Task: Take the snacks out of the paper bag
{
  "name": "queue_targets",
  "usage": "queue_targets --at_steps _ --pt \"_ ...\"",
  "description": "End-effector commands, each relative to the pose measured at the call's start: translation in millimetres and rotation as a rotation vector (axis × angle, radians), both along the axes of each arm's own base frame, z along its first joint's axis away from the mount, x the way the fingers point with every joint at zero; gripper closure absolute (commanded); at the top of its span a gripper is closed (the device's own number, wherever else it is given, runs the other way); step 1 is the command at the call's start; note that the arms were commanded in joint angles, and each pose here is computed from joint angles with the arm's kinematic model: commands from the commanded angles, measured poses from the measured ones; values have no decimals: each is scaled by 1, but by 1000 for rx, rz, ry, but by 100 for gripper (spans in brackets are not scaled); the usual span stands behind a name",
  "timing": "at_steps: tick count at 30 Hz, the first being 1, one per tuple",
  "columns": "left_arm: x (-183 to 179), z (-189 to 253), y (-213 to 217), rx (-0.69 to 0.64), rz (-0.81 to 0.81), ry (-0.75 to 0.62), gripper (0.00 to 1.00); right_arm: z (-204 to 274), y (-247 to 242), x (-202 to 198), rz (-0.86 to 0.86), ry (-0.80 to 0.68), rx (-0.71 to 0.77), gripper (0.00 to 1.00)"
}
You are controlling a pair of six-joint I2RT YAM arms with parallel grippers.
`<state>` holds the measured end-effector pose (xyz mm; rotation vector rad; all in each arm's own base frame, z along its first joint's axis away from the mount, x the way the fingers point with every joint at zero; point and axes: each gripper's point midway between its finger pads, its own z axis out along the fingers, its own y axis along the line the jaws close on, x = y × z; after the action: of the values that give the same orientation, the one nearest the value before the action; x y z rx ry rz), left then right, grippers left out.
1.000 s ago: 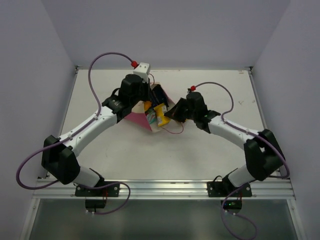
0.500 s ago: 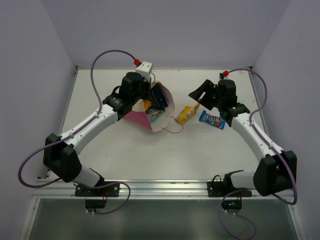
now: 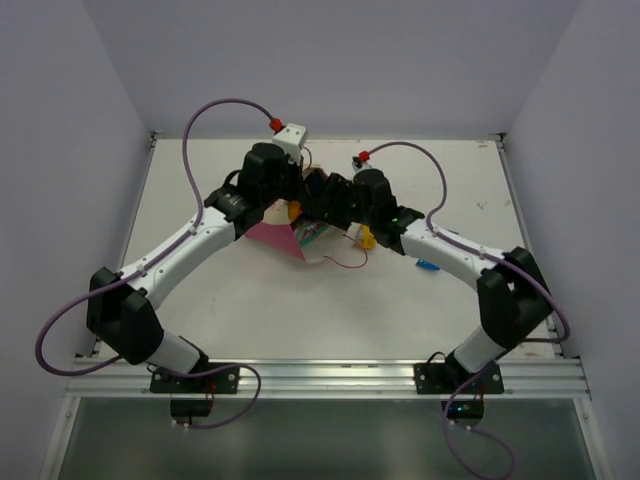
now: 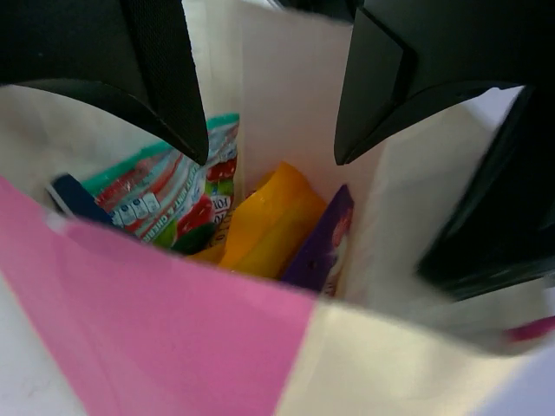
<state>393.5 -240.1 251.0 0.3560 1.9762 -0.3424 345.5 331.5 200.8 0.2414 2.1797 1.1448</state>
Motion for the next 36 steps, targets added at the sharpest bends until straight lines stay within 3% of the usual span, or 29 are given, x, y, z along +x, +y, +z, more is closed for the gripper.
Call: queue_targets --at_steps 1,6,10,13,14,16,23,24,31,36 --pt "7 22 2 -2 0 -40 100 9 38 21 -29 -14 75 37" --pt "6 19 0 -10 -7 -26 100 -38 72 27 19 67 48 39" --pt "5 19 -1 -24 -6 -22 100 -43 90 31 59 59 95 47" --pt "5 16 -1 -27 -3 -18 100 -45 93 33 67 46 93 65" --pt "6 15 0 -22 6 -19 100 -46 91 32 66 33 80 82" --pt "7 9 4 -7 24 -14 100 -36 84 28 73 3 77 100" --pt "20 -18 30 76 110 9 100 -14 23 6 73 -61 39 100" --pt "22 -18 33 86 120 4 100 7 8 7 60 -98 55 100" --pt "27 -31 37 137 124 12 100 52 -44 -18 120 -180 -2 100" --pt "21 -30 34 154 65 -6 100 89 -71 -9 89 -273 -35 100"
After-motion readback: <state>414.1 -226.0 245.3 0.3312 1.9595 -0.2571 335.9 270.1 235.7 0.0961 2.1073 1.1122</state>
